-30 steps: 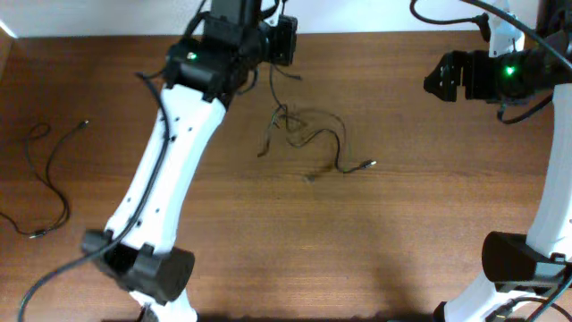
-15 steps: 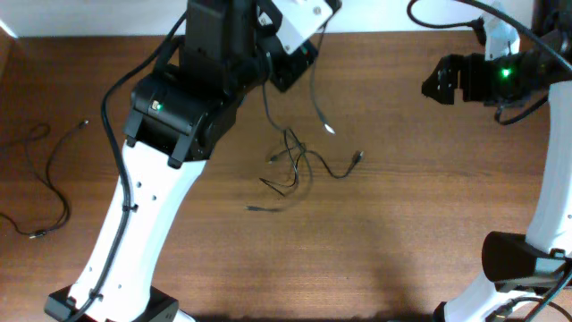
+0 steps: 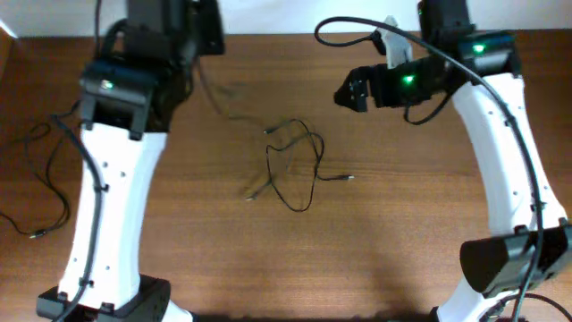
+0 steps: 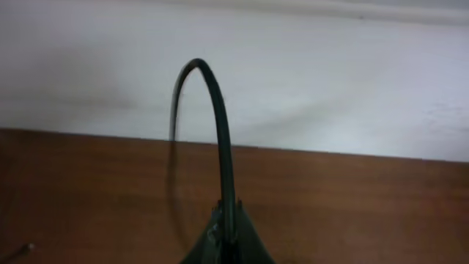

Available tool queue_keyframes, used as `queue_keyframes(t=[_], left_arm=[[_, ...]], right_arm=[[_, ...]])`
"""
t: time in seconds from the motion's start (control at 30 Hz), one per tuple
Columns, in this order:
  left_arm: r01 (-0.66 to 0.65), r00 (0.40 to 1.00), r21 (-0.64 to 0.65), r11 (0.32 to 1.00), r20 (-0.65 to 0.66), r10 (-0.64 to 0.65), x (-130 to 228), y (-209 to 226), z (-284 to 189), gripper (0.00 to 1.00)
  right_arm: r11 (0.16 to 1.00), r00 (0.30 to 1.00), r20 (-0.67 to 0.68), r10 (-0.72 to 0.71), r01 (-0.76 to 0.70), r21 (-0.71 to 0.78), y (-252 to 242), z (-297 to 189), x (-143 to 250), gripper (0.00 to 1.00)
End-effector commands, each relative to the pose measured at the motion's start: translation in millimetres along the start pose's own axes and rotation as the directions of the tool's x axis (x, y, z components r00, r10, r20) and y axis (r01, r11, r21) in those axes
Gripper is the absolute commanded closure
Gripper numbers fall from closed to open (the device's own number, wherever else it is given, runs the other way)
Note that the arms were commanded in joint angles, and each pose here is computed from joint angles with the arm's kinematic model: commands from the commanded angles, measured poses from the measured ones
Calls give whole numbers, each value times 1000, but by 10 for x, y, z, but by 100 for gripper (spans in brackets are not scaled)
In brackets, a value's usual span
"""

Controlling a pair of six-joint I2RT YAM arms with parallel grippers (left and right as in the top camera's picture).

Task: Untangle cables

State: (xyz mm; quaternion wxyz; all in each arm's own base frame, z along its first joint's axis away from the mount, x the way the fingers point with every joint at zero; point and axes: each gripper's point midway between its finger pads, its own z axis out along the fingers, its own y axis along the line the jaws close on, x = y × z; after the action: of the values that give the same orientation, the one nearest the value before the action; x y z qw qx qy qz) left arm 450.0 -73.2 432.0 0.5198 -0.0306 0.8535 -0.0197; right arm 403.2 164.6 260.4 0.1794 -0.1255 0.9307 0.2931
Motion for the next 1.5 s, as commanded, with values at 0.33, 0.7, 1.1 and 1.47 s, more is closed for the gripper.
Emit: queue_keyframes(t=[0.33,0.7,1.1,1.47], left_arm=[[-24,951,264,964,304,-59,-850,-158,-201,100],[-3,935,137,991,-351,51,798,242,361,100],[-79,377,-1,997,-926,29,2974,588,1195,100],[-208,275,-55,977,-961,4,3290,840,1283,19]], right_arm=[[998,997,-39,61,-61,2,-86,201,107,1],[998,997,-38,60,-60,2,-86,201,106,1],[999,999,-39,36,-36,6,-95,201,107,1],[998,999,-30,31,-29,47,-167,199,88,1]])
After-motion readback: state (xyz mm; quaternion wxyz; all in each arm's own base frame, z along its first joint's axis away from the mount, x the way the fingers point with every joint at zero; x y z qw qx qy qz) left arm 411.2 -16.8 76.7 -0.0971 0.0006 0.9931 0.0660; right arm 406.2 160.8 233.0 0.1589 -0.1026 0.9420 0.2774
